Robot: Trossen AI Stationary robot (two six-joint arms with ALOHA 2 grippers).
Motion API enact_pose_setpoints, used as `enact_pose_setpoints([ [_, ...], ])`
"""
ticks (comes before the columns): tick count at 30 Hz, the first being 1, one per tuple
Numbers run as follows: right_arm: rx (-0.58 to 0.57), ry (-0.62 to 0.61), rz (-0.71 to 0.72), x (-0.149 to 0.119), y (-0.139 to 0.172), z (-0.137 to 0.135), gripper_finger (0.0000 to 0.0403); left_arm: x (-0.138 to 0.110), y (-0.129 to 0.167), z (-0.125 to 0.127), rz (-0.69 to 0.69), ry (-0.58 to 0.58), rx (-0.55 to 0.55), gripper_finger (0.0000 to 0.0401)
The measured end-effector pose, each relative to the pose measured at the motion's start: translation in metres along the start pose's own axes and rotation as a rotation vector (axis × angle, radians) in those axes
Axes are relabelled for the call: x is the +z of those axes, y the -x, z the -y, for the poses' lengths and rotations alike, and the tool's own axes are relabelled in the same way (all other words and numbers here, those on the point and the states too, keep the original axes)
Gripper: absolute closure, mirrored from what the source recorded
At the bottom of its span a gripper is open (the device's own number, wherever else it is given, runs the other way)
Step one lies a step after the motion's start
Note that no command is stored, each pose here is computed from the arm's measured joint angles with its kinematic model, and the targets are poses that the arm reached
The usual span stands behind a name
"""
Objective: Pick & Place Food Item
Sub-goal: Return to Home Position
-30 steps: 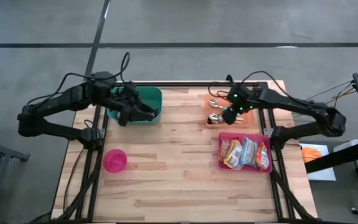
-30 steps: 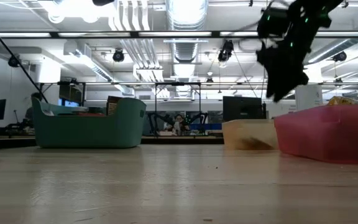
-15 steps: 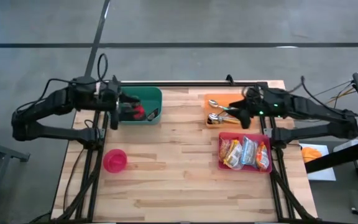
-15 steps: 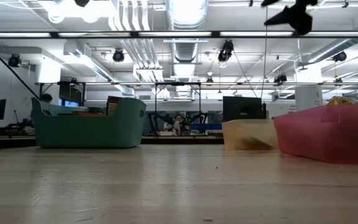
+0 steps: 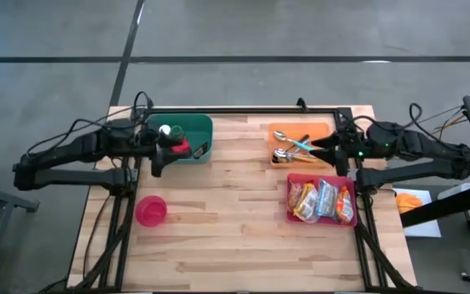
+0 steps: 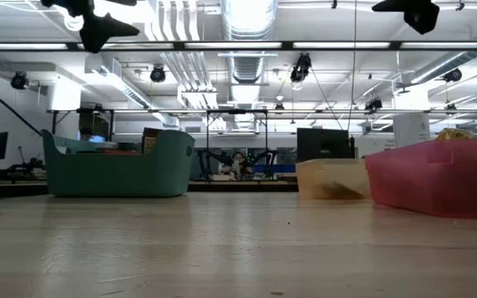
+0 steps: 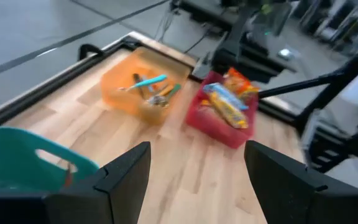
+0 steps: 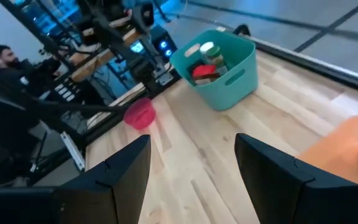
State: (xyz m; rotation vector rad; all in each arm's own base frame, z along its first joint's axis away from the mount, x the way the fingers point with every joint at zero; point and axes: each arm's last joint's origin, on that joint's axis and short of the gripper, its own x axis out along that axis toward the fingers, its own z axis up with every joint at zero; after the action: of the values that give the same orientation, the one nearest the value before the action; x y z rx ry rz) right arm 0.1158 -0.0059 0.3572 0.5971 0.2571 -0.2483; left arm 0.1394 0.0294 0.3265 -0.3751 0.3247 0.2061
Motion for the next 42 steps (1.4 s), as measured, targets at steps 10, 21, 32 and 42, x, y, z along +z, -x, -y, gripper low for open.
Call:
enact_pose_setpoints([
  [10,0.138,0.076,0.106,-0.025,0.006,0.009,0.0174,-0.058,0.021,-0.017,0.082,0.079,-0.061,0.0140],
  [21,0.263,0.034,0.204,-0.075,-0.007,0.038,0.0174,-0.090,0.018,-0.025,0.099,0.072,-0.112,0.0140],
  [32,0.347,-0.002,0.273,-0.114,-0.011,0.065,0.0174,-0.114,0.001,-0.034,0.035,0.060,-0.093,0.0140],
  [42,0.436,0.025,0.333,-0.143,-0.025,0.079,0.0174,-0.134,-0.012,-0.039,0.027,0.041,-0.116,0.0140],
])
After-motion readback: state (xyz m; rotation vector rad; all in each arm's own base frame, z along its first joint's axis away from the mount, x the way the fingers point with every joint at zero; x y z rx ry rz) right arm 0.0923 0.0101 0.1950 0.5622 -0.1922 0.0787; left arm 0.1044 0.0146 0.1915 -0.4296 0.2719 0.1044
